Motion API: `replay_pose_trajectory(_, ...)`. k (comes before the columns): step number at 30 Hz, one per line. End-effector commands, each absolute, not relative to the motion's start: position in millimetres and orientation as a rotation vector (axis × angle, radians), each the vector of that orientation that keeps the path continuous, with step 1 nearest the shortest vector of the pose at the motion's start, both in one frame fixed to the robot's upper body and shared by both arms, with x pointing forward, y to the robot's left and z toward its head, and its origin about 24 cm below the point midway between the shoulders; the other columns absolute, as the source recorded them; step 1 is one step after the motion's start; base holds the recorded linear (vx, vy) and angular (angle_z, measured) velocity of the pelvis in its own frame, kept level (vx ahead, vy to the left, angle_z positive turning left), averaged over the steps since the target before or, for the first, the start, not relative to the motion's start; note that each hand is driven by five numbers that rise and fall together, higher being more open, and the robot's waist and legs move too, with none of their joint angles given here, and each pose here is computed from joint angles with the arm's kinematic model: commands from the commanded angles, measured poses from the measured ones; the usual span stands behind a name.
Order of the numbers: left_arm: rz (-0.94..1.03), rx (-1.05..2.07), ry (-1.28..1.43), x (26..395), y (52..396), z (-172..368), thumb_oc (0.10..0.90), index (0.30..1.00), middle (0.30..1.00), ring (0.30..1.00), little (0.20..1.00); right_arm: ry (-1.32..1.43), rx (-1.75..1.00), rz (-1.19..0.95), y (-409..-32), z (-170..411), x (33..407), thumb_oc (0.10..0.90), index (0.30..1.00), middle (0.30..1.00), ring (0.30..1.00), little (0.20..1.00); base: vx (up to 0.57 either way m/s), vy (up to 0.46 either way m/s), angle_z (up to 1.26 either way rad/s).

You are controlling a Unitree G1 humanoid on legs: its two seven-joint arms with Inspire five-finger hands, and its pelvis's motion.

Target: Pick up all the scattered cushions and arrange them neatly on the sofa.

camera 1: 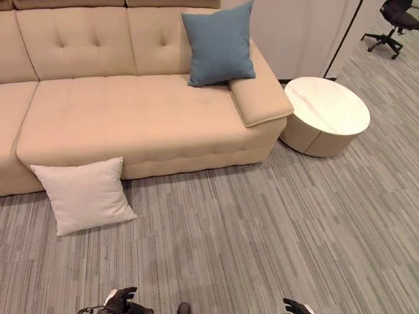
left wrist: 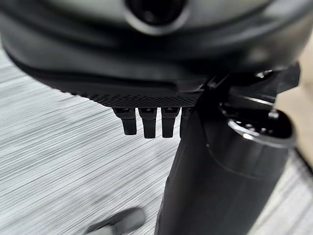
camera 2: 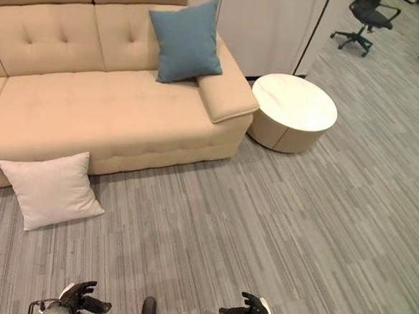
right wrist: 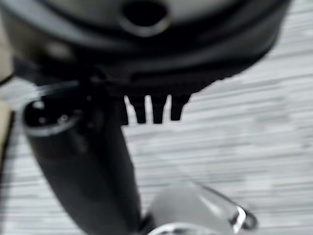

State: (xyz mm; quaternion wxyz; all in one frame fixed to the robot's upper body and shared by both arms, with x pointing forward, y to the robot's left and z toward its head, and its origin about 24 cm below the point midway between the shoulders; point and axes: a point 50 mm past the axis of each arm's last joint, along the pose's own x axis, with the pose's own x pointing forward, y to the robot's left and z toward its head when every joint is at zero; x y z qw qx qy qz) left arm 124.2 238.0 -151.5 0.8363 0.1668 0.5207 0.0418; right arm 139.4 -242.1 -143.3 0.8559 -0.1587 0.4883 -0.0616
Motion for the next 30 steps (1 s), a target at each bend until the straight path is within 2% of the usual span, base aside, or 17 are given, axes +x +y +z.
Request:
replay_pose_trajectory(1, 0.105, 0.357, 1.089, 125, 243, -150, 0.8, 0.9, 0.9, 0.9, 0.9, 0.972, -0.386, -0.148, -258, -133, 153, 0.8, 0.9, 0.9, 0.9, 0.9, 0.21, -0.078, 0.17)
replay_pose_trajectory(4, 0.108, 0.353, 1.091, 124, 243, -150, 0.8, 0.9, 0.9, 0.9, 0.9, 0.967, -0.397, -0.143, -257, -132, 155, 0.8, 0.9, 0.9, 0.9, 0.9, 0.3, -0.125, 0.24)
replay_pose_trajectory(7, 0.082, 0.338, 1.097, 122, 238, -152, 0.8, 0.9, 0.9, 0.9, 0.9, 1.013, -0.391, -0.14, -257, -138, 142, 0.8, 0.9, 0.9, 0.9, 0.9, 0.41, -0.195, 0.05)
replay_pose_trajectory(12, 0.057, 0.316, 1.022, 143, 231, -146, 0.8, 0.9, 0.9, 0.9, 0.9, 1.002, -0.345, -0.185, -259, -137, 142, 0.8, 0.9, 0.9, 0.9, 0.9, 0.22, -0.296, 0.42)
replay_pose_trajectory(15, 0.057, 0.329, 1.032, 143, 232, -146, 0.8, 0.9, 0.9, 0.9, 0.9, 1.016, -0.344, -0.199, -262, -138, 138, 0.8, 0.9, 0.9, 0.9, 0.9, 0.16, -0.148, 0.07)
replay_pose_trajectory(24, 0.047, 0.325, 1.08, 126, 229, -152, 0.8, 0.9, 0.9, 0.9, 0.9, 1.028, -0.376, -0.205, -267, -138, 132, 0.8, 0.9, 0.9, 0.9, 0.9, 0.24, 0.022, -0.11)
replay_pose_trajectory(27, 0.1, 0.292, 1.121, 112, 238, -155, 0.8, 0.9, 0.9, 0.9, 0.9, 1.038, -0.38, -0.142, -253, -143, 130, 0.8, 0.9, 0.9, 0.9, 0.9, 0.54, 0.198, -0.81)
replay_pose_trajectory(30, 0.107, 0.299, 1.106, 116, 243, -152, 0.8, 0.9, 0.9, 0.9, 0.9, 1.03, -0.372, -0.117, -248, -144, 133, 0.8, 0.9, 0.9, 0.9, 0.9, 0.32, 0.223, -0.29)
